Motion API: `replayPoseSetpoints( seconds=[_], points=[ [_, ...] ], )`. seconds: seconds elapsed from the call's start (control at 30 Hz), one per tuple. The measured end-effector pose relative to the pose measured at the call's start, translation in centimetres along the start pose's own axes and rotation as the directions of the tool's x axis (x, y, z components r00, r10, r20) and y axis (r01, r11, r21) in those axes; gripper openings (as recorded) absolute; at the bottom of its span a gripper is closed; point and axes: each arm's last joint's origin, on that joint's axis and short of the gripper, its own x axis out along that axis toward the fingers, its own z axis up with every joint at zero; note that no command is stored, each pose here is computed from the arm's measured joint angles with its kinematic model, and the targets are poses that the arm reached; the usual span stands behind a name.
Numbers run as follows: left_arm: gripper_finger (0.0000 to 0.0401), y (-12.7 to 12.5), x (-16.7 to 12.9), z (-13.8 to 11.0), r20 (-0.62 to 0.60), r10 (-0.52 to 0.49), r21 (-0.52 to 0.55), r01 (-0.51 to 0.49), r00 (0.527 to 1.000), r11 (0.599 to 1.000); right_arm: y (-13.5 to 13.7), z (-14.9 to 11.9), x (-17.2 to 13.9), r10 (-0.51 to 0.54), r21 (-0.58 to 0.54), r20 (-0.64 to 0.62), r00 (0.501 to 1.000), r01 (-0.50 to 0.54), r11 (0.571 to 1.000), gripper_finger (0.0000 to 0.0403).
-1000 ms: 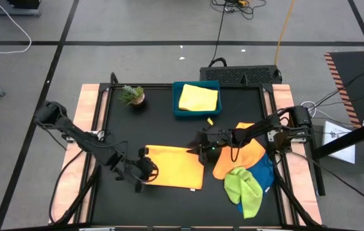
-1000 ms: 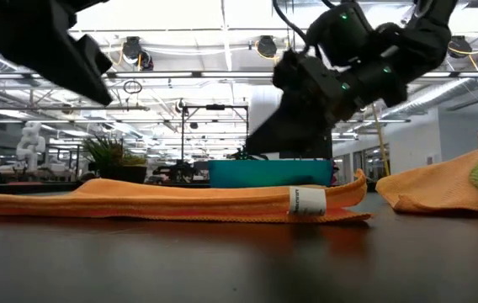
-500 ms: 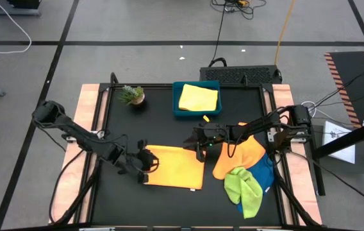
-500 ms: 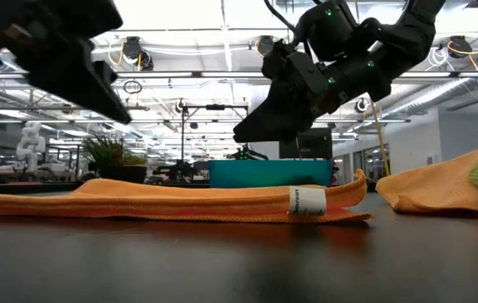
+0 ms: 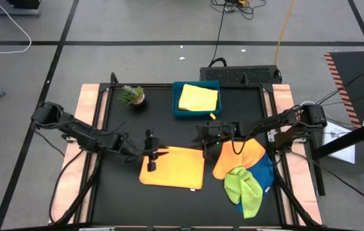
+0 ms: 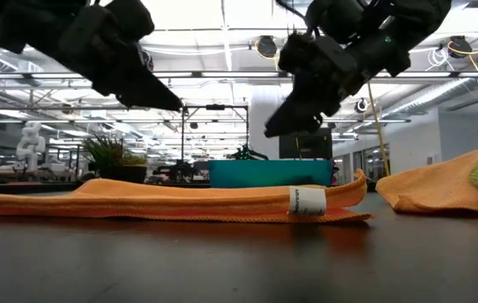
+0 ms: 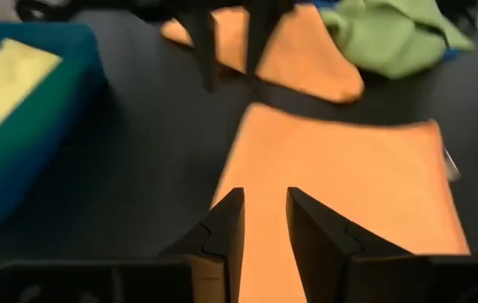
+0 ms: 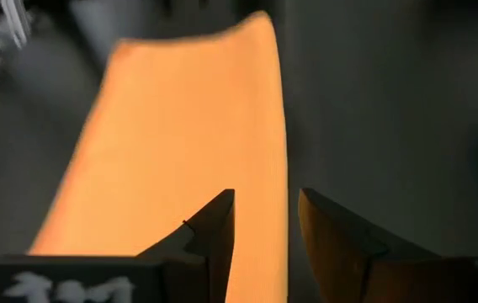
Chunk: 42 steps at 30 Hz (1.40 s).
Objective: Fold microfiber towels
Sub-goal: Fold the left orange microfiber cloth
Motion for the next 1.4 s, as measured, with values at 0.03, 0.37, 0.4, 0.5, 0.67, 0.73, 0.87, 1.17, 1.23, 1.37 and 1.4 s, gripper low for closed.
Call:
replayPoseSetpoints(
  seconds=[0.03, 0.37, 0.4, 0.5, 0.67, 0.73, 0.87, 1.17, 1.23, 1.37, 1.4],
  points=[
    [0.0093, 0.3, 0.0, -0.1, 0.013, 0.006, -0.008, -0.006, 1.0, 1.0, 0.0, -0.2, 0.0, -0.003, 0.002, -0.024, 1.0, 0.003, 1.0, 0.0128],
    [0.0093, 1.3, 0.0, -2.1, 0.003, 0.022, -0.053, -0.022, 1.0, 0.998, -0.2, -2.1, 0.0, -0.014, 0.032, -0.083, 0.996, 0.017, 0.999, 0.0128],
    [0.0093, 1.3, 0.0, -2.3, -0.001, 0.023, -0.056, -0.023, 1.0, 0.998, -0.2, -2.3, 0.0, -0.014, 0.04, -0.084, 0.996, 0.017, 0.999, 0.0128],
    [0.0093, 1.3, -0.1, -2.5, 0.001, 0.023, -0.082, -0.023, 1.0, 0.996, -0.4, -3.1, 0.0, -0.016, 0.085, -0.094, 0.995, 0.024, 0.996, 0.0128],
    [0.0093, 1.3, -0.1, -2.3, 0.026, 0.019, -0.104, -0.017, 0.999, 0.994, -0.7, -4.8, -0.2, -0.023, 0.148, -0.135, 0.991, 0.043, 0.988, 0.0128],
    [0.0093, 1.3, -0.1, -2.2, 0.036, 0.023, -0.102, -0.019, 0.999, 0.995, -0.8, -5.5, -0.2, -0.021, 0.168, -0.132, 0.991, 0.043, 0.985, 0.0128],
    [0.0093, 1.3, -0.1, -2.0, 0.056, 0.04, -0.109, -0.033, 0.998, 0.993, -0.5, -6.4, -0.4, 0.009, 0.178, -0.068, 0.998, 0.003, 0.984, 0.0128],
    [0.0093, 1.0, 0.6, -1.9, 0.085, -0.046, -0.122, 0.056, 0.995, 0.991, -0.6, -7.3, -0.6, -0.007, 0.217, -0.034, 0.999, 0.014, 0.976, 0.0128],
    [0.0093, 0.8, 1.3, -1.7, 0.086, -0.074, -0.121, 0.084, 0.994, 0.989, -0.6, -7.3, -0.6, -0.006, 0.221, -0.031, 1.0, 0.013, 0.975, 0.0128],
    [0.0093, 0.6, 3.1, -1.5, 0.054, -0.073, -0.12, 0.079, 0.996, 0.99, -0.6, -7.3, -0.6, -0.007, 0.257, -0.033, 0.999, 0.016, 0.966, 0.0128],
    [0.0093, 0.6, 3.6, -1.4, 0.047, -0.08, -0.12, 0.085, 0.996, 0.989, -0.6, -7.3, -0.6, -0.006, 0.265, -0.034, 0.999, 0.015, 0.964, 0.0128]
  ],
)
